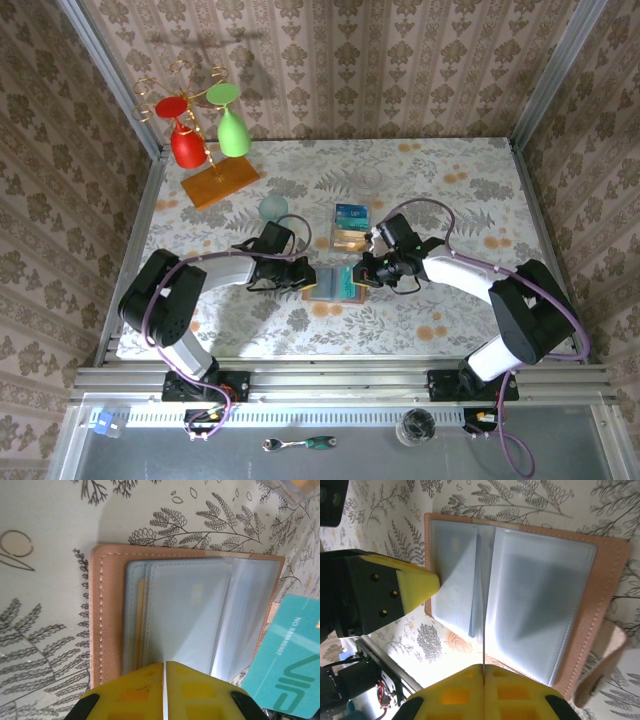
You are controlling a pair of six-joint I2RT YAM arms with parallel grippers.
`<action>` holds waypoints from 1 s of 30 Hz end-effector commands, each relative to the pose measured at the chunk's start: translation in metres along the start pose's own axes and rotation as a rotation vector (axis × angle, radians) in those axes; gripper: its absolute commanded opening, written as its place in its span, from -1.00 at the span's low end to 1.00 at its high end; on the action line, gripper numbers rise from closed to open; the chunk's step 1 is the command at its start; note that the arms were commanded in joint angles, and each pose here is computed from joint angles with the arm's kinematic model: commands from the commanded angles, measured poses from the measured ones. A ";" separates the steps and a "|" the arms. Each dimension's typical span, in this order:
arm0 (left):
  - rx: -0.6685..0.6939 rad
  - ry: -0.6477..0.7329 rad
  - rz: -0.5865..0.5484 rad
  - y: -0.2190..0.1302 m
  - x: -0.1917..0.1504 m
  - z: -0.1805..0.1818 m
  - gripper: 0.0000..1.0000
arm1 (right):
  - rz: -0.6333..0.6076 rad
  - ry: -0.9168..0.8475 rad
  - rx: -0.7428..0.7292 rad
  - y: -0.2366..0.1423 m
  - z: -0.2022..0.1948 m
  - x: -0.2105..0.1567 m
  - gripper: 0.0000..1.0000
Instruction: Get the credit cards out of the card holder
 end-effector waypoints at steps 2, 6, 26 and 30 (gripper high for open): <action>0.000 0.027 -0.038 -0.014 0.007 -0.015 -0.77 | -0.038 -0.133 -0.127 -0.021 0.009 0.012 -0.93; -0.012 0.034 -0.055 -0.021 0.015 -0.024 -0.74 | -0.053 -0.220 -0.198 -0.029 0.013 0.021 -0.96; 0.035 0.029 -0.099 -0.044 0.056 -0.018 -0.73 | -0.119 -0.544 -0.265 -0.036 0.030 0.048 -1.00; 0.016 0.031 -0.106 -0.052 0.058 -0.019 -0.72 | -0.121 -0.622 -0.243 -0.037 0.037 0.053 -1.00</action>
Point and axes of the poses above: each hand's point on the last joint's axis, 136 mm out from that joint toward the fingers, its own y axis out along the fingers, its own z axis along the line the jaws close on, x = y × z, the point moved 9 cm from there along -y, back along the fingers, and after that the axes turned 2 degrees about y, right-handed, at the moved point
